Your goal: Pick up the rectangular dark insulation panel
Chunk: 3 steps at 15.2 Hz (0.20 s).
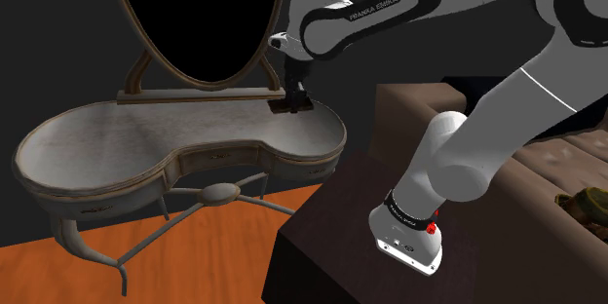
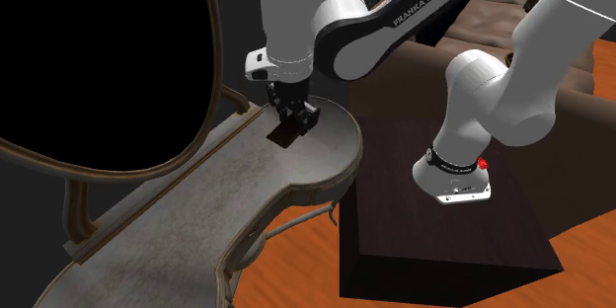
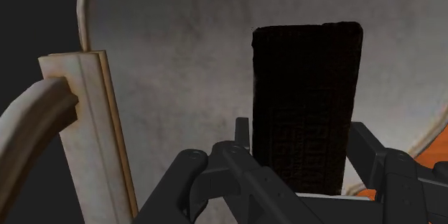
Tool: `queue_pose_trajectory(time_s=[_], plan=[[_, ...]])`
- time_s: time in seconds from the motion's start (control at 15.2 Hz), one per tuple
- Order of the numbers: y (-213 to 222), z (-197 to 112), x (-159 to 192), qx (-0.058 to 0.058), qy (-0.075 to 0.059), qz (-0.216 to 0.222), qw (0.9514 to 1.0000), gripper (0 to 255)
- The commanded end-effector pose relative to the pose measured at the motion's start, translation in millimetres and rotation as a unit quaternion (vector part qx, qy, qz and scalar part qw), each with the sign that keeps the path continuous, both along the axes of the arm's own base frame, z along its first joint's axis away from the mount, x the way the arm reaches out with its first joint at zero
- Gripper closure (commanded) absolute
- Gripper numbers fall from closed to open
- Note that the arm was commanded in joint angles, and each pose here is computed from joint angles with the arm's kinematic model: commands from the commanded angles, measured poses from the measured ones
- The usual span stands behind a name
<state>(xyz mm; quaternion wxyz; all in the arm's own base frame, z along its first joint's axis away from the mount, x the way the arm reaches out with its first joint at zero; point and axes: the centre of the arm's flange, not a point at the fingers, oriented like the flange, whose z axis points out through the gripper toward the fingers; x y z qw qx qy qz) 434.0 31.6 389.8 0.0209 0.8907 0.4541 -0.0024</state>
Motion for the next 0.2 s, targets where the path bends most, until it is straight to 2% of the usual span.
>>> queue_pose_trajectory(time_s=[0.0, 0.13], plan=[[0.7, 10.9, 0.8, 0.000, 0.000, 0.000, 1.0000, 255], [0.7, 11.7, 0.8, 0.000, 0.000, 0.000, 1.0000, 255]])
